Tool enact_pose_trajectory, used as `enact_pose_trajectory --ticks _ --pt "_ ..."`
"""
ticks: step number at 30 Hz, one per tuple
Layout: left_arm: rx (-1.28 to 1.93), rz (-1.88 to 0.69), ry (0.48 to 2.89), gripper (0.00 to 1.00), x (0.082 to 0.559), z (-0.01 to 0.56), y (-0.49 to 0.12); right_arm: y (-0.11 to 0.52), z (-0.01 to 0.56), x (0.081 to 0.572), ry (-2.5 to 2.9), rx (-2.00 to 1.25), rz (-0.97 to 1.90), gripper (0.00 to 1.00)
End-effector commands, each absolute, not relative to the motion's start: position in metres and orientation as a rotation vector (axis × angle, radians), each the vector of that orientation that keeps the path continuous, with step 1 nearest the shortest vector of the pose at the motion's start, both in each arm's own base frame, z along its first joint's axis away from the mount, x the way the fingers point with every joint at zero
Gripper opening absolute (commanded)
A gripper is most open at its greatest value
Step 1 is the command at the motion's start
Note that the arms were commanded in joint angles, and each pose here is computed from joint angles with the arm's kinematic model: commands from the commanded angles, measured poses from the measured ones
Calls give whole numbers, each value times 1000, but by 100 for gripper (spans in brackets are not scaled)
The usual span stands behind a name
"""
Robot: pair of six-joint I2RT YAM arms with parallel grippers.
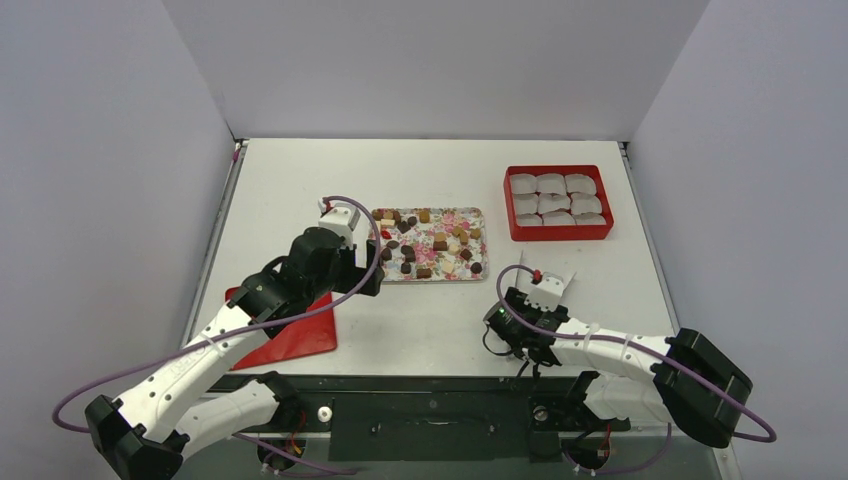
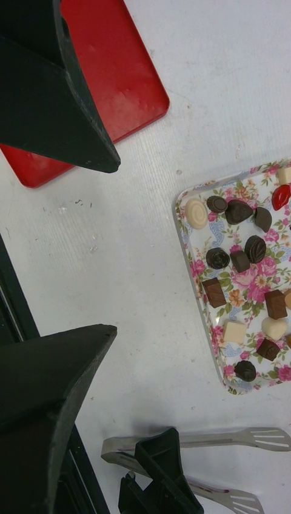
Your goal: Pack the chocolate
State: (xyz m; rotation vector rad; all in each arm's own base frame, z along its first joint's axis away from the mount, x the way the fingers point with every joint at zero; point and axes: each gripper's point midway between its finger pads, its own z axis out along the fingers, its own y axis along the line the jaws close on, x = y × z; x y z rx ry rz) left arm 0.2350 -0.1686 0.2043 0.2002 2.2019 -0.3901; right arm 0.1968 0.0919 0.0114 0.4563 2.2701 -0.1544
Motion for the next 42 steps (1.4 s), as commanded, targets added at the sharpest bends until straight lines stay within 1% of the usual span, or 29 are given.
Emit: enact_pose_trajectory --ticks 1,8,15,21,33,35,37,42 --pt "202 -414 2197 96 237 204 -173 90 10 196 2250 484 -140 75" --pt "206 -416 2200 97 238 203 -174 89 19 196 2230 496 -138 71" --pt "214 -417 2209 97 239 200 -177 84 24 195 2202 571 -148 73" --pt "218 -421 2212 97 240 201 -179 88 22 198 2207 570 -162 76" --pt "209 -421 2222 96 239 198 -178 95 17 201 2214 559 -135 75" --pt "207 -420 2220 96 239 198 -178 95 18 201 2212 546 -133 74" --pt "208 -419 2222 97 239 198 -178 94 20 202 2206 540 -128 69" --pt "206 -410 2228 97 239 195 -177 93 26 202 2193 532 -112 62"
